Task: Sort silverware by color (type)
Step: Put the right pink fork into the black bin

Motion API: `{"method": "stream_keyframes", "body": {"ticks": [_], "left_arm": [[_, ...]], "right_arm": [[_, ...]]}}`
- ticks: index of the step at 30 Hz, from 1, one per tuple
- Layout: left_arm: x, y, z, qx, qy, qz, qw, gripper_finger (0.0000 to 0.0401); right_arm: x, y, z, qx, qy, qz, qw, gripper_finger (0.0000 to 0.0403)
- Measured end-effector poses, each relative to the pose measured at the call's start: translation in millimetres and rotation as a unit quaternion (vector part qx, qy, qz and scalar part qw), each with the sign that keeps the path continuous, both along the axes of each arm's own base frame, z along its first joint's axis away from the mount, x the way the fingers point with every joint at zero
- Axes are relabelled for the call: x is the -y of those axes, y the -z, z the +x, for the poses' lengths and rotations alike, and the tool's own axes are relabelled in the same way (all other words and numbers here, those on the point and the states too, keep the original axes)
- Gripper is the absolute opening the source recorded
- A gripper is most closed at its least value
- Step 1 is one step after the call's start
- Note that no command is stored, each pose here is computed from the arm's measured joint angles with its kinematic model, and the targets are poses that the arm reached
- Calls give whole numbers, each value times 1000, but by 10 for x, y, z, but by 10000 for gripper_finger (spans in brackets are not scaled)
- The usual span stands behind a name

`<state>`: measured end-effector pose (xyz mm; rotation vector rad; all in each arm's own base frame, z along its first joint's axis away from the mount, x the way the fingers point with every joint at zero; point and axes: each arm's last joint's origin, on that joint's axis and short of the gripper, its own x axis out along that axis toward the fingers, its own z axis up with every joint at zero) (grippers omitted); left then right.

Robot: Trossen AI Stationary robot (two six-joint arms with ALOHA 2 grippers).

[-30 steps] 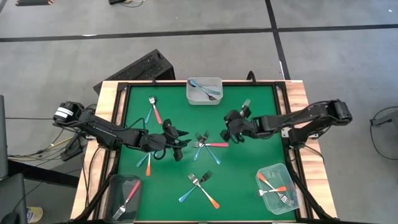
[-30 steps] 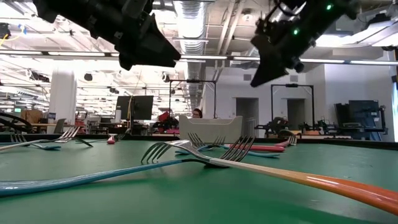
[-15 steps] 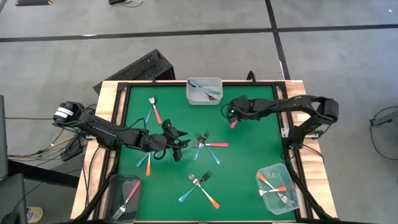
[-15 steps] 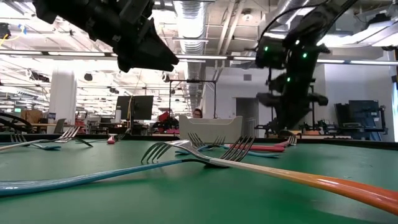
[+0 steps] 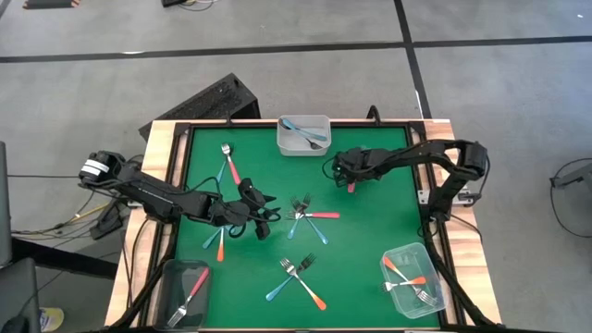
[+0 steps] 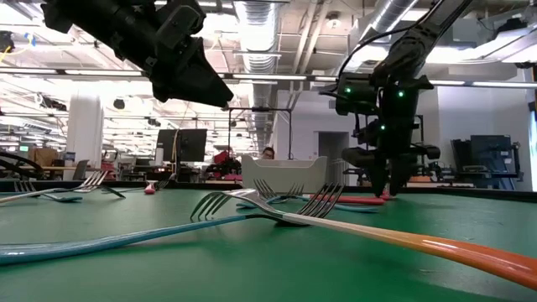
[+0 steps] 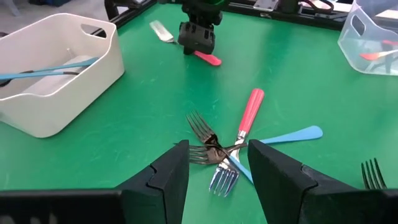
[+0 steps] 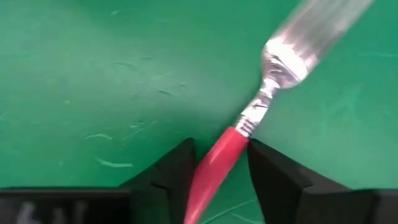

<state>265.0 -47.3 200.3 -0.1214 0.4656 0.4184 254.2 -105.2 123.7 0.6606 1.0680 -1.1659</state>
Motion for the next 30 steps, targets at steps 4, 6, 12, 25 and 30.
{"method": "stream_keyframes", "body": {"ticks": [4, 6, 12, 25, 30], "left_arm": [[-1, 0, 0, 0, -2, 1, 1000, 151], [-1, 0, 0, 1, -3, -1, 1000, 151], [-3, -1, -1, 5, -9, -5, 1000, 151], [-165, -99, 91, 53, 2, -14, 998, 151], [-219, -205, 140, 111, -6, -15, 994, 151]], "right_arm": [[-15, -74, 3, 15, -29, 6, 999, 98], [-29, -91, 22, 19, -49, 5, 999, 64], [-138, -101, 74, 12, -114, 8, 993, 46], [-909, -825, 248, 194, -298, -100, 929, 47], [-1239, -989, 369, 229, -368, -214, 875, 49]]}}
